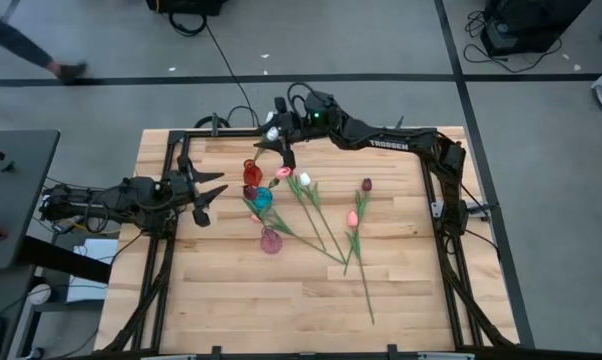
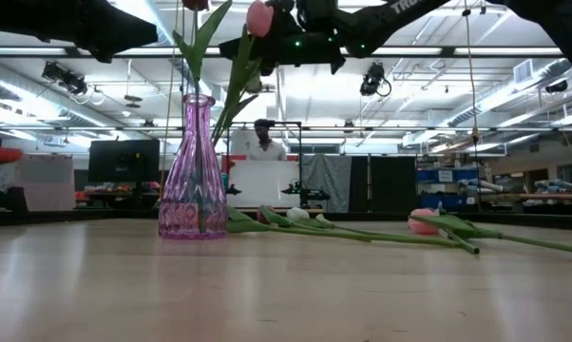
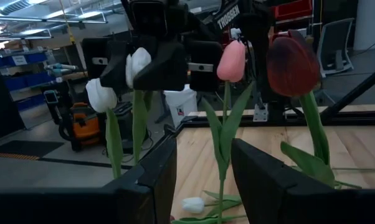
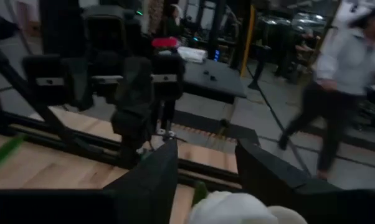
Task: Sort flowers into vase by color
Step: Put the right white flower into the red vase, then put the right pink flower into the blue vase
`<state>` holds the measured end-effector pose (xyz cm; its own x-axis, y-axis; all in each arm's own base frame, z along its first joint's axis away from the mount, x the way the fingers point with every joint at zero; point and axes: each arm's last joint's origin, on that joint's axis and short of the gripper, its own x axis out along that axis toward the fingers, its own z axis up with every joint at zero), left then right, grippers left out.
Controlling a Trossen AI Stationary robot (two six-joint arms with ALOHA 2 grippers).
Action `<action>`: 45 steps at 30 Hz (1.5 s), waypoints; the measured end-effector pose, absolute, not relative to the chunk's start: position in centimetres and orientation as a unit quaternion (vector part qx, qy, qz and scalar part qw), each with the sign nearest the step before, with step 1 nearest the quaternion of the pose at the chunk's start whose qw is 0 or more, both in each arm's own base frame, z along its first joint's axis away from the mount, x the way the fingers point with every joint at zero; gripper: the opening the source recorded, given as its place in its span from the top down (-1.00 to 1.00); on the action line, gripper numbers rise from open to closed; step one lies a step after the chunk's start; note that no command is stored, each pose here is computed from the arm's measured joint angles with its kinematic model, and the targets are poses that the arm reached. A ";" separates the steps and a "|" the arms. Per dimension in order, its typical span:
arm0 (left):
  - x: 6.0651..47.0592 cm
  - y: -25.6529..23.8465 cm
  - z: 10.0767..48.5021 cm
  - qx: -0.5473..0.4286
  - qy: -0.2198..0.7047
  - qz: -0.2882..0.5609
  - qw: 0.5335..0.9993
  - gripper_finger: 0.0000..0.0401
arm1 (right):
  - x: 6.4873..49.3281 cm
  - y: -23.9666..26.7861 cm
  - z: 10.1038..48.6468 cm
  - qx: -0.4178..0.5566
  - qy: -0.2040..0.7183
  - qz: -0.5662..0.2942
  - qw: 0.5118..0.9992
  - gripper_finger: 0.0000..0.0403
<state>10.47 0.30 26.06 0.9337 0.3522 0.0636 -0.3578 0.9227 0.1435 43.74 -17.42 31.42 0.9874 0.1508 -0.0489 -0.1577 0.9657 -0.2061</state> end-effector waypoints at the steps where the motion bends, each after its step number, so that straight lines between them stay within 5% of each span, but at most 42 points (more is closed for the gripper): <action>1: 10.5 0.3 26.1 0.077 -0.018 0.181 0.980 0.22 | 43.7 -17.4 31.5 -0.106 0.010 0.082 0.991 0.11; 16: 10.5 0.3 26.0 0.078 -0.017 0.181 0.980 0.22 | 42.6 -18.0 31.1 -0.071 0.087 0.067 0.991 -0.43; 24: 10.5 0.3 26.1 0.080 -0.020 0.182 0.980 0.22 | 41.6 -17.6 33.5 -0.114 0.054 0.063 0.990 -0.67; 36: 10.5 0.3 25.7 0.082 0.000 0.180 0.980 0.22 | 35.8 -15.2 40.1 -0.165 0.079 -0.004 0.983 -0.63; 45: 10.5 0.2 25.6 0.086 0.003 0.160 0.983 0.22 | 31.8 -13.8 37.1 -0.089 0.183 -0.091 0.975 -0.42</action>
